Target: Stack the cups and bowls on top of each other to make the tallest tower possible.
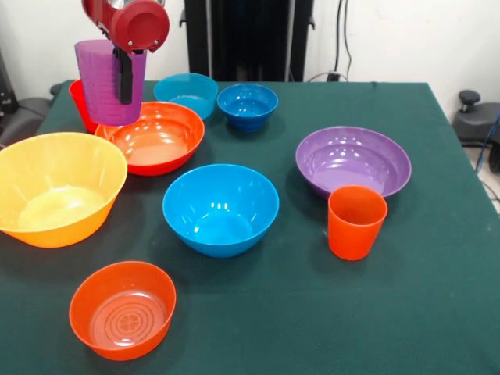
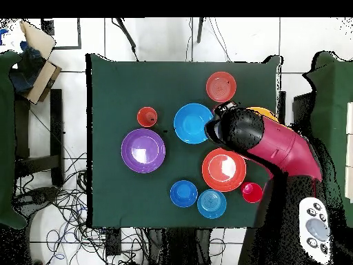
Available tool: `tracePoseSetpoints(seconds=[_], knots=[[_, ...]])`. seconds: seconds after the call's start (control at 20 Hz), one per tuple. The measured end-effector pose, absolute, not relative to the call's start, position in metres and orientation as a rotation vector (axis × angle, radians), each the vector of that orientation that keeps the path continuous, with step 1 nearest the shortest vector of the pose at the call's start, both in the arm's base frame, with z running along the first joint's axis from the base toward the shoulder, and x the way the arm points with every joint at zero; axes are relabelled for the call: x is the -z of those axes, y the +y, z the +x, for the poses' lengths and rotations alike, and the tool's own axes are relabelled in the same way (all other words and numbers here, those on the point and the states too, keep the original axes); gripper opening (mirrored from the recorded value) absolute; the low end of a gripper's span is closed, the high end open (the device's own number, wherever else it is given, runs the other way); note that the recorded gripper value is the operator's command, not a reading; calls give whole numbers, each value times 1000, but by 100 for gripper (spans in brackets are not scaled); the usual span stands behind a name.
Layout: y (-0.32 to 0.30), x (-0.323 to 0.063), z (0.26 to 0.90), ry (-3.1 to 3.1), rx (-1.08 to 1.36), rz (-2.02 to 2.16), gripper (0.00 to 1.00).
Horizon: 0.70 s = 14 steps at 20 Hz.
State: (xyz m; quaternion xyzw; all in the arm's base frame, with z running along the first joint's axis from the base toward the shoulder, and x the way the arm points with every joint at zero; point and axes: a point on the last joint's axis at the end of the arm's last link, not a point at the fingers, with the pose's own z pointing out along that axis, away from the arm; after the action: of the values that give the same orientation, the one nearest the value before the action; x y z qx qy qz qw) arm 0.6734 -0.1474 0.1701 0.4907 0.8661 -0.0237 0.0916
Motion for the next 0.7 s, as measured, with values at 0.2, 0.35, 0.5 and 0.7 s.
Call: tracePoseSetpoints(seconds=[0.2, 0.35, 0.5, 0.7], knots=[[-157, -176, 671, 2576, 69, 1486, 0], [-163, -181, 673, 2580, 66, 1503, 0], [-169, -185, 680, 2581, 60, 1507, 0], [-174, -186, 698, 2579, 53, 1485, 0]])
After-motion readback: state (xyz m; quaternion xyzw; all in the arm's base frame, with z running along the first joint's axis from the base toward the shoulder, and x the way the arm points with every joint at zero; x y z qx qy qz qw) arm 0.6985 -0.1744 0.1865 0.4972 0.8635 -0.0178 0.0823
